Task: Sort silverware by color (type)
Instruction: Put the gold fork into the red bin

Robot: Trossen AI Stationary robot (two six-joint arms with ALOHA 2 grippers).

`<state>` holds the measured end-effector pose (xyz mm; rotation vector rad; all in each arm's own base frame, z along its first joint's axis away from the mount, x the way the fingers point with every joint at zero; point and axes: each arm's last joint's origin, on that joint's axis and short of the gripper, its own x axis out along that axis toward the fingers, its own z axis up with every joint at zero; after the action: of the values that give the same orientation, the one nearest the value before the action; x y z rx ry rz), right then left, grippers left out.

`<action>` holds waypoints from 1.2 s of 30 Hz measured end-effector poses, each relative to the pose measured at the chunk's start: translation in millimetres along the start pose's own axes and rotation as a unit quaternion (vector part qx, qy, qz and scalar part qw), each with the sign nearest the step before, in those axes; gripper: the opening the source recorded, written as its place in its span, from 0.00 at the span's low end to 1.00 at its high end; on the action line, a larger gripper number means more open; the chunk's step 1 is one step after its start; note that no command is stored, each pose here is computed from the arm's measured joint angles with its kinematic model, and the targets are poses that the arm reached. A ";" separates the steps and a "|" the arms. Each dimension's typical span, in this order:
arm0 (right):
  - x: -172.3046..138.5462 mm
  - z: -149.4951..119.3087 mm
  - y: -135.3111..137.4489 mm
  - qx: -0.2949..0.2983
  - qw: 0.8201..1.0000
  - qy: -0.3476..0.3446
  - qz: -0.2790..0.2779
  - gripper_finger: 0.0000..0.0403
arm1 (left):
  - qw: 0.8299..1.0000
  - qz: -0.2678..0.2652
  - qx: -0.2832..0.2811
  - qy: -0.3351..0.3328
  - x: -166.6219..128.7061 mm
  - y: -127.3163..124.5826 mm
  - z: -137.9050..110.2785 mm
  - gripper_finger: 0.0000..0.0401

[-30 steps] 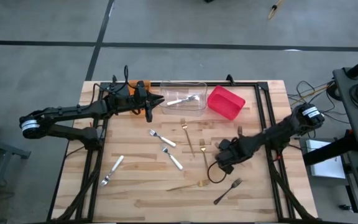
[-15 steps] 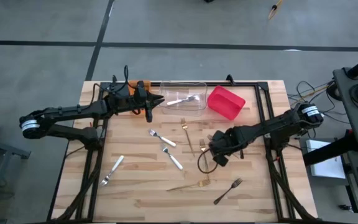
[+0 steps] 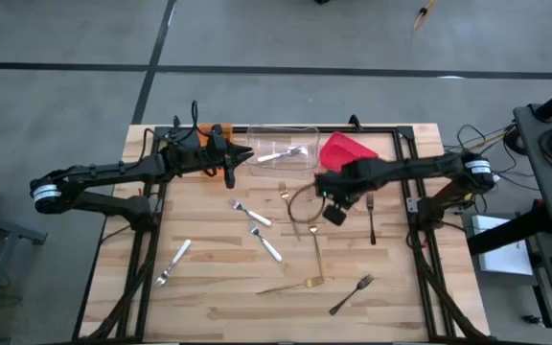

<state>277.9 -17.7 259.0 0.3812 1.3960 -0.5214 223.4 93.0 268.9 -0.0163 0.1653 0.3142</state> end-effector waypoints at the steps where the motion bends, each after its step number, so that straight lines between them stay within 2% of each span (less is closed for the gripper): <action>1: -2.5 4.7 -5.2 -0.004 1.000 -0.004 0.001 0.03 | 1.000 0.000 0.000 0.000 0.0 0.0 0.0 0.13; 10: -16.1 35.3 -64.0 -0.008 1.000 -0.018 -0.004 0.03 | 1.000 0.000 0.000 0.000 -0.1 -0.1 0.1 0.13; 24: -8.6 40.9 -151.9 -0.010 1.000 0.018 -0.012 0.03 | 1.000 0.000 0.000 0.000 -0.1 -0.1 0.1 0.13; 30: -3.9 38.4 -172.7 -0.002 1.000 0.022 -0.015 0.03 | 1.000 0.000 0.005 0.000 -0.1 -0.1 0.1 0.13; 36: 6.0 35.5 -176.2 0.001 0.999 0.029 -0.014 0.03 | 1.000 0.000 0.005 0.000 -0.1 0.0 0.1 0.13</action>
<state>209.7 -183.9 266.9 0.3809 1.4578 -0.5384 223.4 93.0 269.0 -0.0056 0.1668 0.3134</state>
